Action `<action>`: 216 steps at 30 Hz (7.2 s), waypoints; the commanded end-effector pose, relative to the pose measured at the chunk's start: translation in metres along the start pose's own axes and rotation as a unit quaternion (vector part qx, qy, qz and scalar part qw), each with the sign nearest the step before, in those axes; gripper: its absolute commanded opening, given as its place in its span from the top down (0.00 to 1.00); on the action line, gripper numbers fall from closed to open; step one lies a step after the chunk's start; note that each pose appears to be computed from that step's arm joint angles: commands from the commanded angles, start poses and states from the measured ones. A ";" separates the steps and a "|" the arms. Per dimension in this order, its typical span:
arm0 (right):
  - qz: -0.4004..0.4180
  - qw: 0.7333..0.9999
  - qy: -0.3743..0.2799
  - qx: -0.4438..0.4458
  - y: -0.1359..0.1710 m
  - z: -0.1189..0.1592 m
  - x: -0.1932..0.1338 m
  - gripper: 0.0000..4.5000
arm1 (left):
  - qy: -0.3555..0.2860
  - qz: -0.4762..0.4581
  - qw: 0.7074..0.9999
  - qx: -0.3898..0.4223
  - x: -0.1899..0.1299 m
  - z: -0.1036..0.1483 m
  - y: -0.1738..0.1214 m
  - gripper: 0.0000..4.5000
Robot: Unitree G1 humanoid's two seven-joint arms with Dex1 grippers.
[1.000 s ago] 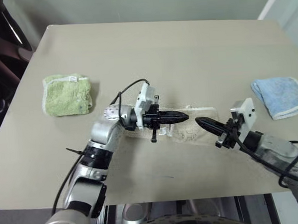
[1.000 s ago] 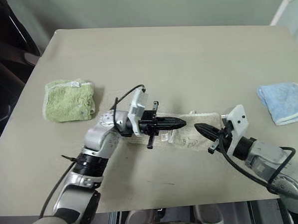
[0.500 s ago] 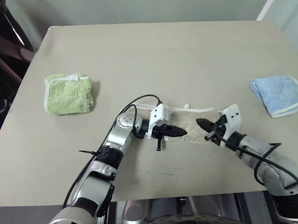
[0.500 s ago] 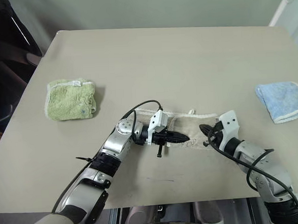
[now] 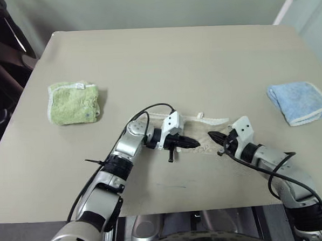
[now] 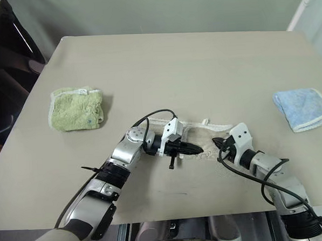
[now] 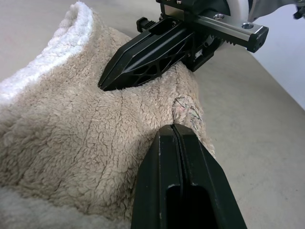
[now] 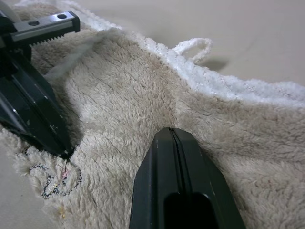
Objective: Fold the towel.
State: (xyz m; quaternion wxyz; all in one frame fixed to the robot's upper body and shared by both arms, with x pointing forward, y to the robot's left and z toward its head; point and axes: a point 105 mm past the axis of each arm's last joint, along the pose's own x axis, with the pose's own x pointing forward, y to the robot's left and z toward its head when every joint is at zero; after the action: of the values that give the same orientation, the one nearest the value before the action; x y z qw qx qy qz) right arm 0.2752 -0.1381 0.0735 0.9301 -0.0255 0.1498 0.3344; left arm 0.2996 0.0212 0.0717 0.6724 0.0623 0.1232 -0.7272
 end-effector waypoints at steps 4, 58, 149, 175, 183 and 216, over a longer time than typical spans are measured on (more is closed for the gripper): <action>0.090 0.990 -0.101 0.037 0.019 0.070 -0.024 1.00 | -0.132 0.028 0.991 0.015 -0.038 0.072 0.001 0.73; 0.228 0.970 -0.038 -0.079 0.042 0.097 -0.008 0.00 | -0.103 0.297 0.813 -0.489 -0.209 -0.003 -0.075 0.00; 0.066 0.994 0.036 -0.082 0.005 0.084 -0.102 0.00 | 0.024 -0.097 0.931 -0.351 0.043 0.080 -0.026 0.99; 0.070 0.994 0.008 -0.080 0.007 0.092 -0.095 0.00 | -0.049 -0.059 0.978 -0.192 0.028 0.091 -0.019 0.00; 0.095 0.992 -0.012 -0.078 0.017 0.097 -0.091 0.28 | -0.098 0.045 0.991 -0.079 -0.030 0.115 0.002 0.13; 0.006 0.997 -0.074 -0.008 0.000 0.026 0.011 1.00 | -0.057 0.020 0.992 0.111 0.004 0.008 -0.008 1.00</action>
State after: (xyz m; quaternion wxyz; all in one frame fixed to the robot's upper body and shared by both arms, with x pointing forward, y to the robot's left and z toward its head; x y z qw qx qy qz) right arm 0.2908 -0.1305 0.0968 0.9355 0.0011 0.0882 0.3421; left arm 0.2942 0.0200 0.0862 0.6883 0.0772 0.0027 -0.7213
